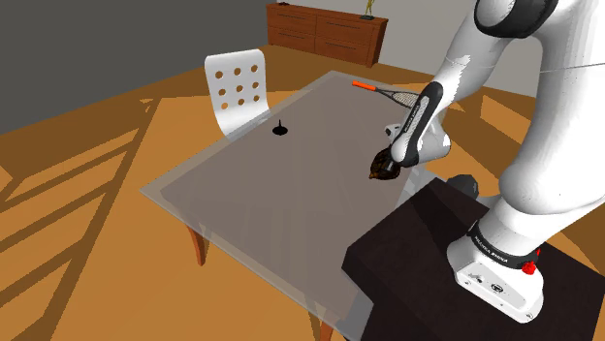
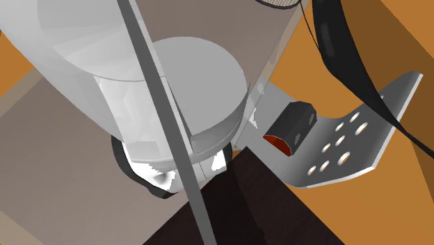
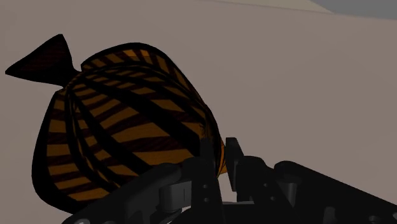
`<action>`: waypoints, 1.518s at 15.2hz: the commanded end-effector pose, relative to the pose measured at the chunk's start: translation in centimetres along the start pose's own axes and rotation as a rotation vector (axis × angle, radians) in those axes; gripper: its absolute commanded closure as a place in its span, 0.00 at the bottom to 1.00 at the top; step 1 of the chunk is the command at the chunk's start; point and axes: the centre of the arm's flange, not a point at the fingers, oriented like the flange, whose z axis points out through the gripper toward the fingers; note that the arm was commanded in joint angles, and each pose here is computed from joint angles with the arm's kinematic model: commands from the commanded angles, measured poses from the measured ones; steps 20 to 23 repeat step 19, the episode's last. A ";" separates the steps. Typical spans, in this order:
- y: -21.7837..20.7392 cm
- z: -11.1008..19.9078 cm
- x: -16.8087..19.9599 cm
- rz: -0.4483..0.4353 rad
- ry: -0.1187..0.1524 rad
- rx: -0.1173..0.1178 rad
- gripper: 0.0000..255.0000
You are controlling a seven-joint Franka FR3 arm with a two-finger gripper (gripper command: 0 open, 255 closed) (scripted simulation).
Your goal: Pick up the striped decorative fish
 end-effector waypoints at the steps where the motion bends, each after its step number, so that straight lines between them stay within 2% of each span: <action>1: 0.0 0.0 0.0 0.000 -0.001 0.001 1.00; 17: 1.6 -7.6 1.2 0.000 -0.001 0.001 1.00; 23: 1.6 -7.7 1.3 0.000 -0.001 0.001 1.00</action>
